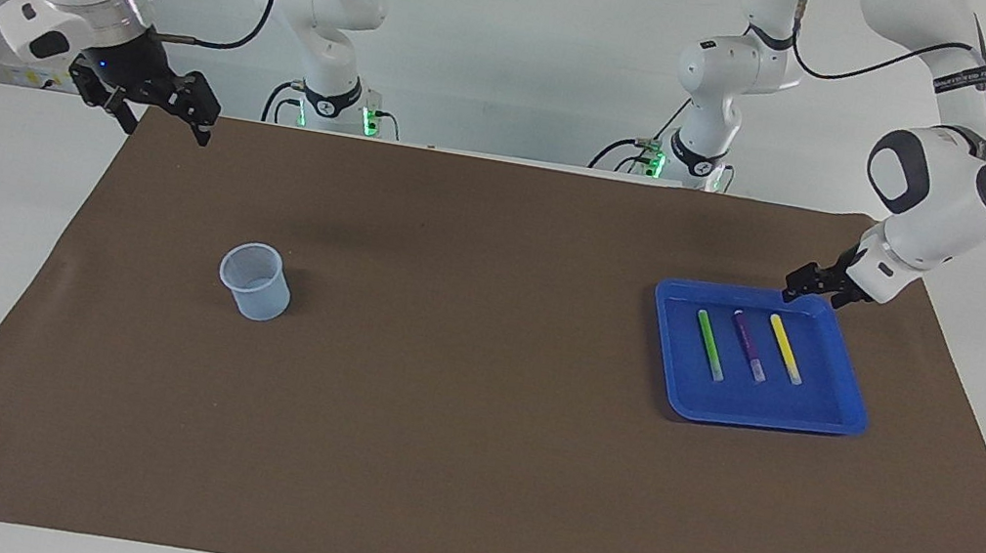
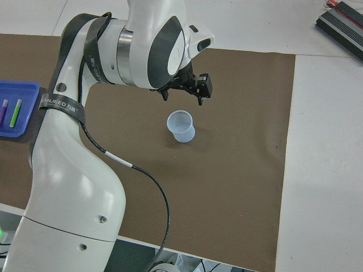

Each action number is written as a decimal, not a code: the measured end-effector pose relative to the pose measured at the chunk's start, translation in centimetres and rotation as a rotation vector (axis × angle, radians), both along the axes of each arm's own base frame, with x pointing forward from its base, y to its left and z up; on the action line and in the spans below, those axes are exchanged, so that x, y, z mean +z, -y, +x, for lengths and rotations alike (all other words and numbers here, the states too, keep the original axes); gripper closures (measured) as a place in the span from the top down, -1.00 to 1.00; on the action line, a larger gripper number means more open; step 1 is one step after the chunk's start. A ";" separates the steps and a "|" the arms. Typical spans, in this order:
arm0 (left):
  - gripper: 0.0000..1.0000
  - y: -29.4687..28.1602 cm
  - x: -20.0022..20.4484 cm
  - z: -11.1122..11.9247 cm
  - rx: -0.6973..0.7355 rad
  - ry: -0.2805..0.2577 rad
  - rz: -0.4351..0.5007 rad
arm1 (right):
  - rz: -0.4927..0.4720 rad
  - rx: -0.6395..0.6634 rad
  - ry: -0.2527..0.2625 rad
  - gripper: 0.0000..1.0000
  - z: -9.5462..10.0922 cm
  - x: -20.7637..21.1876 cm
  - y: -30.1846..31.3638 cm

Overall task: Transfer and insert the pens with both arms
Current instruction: 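Lower the left gripper onto the yellow pen in the blue tray, then grasp the yellow pen with the left gripper and lift it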

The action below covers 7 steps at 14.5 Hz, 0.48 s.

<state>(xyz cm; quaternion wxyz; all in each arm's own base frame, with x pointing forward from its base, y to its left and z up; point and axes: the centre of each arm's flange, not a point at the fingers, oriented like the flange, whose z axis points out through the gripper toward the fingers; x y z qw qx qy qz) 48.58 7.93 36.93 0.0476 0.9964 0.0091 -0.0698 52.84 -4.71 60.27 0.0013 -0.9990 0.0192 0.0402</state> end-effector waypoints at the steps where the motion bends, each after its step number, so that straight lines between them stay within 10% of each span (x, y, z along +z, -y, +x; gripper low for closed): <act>1: 0.98 -0.1 -0.5 0.2 0.012 0.013 0.005 | 0.000 0.000 0.000 1.00 0.0 0.0 0.0; 7: 0.83 1.4 -5.0 1.8 0.020 0.071 0.023 | 0.000 0.000 0.000 1.00 0.0 0.0 0.0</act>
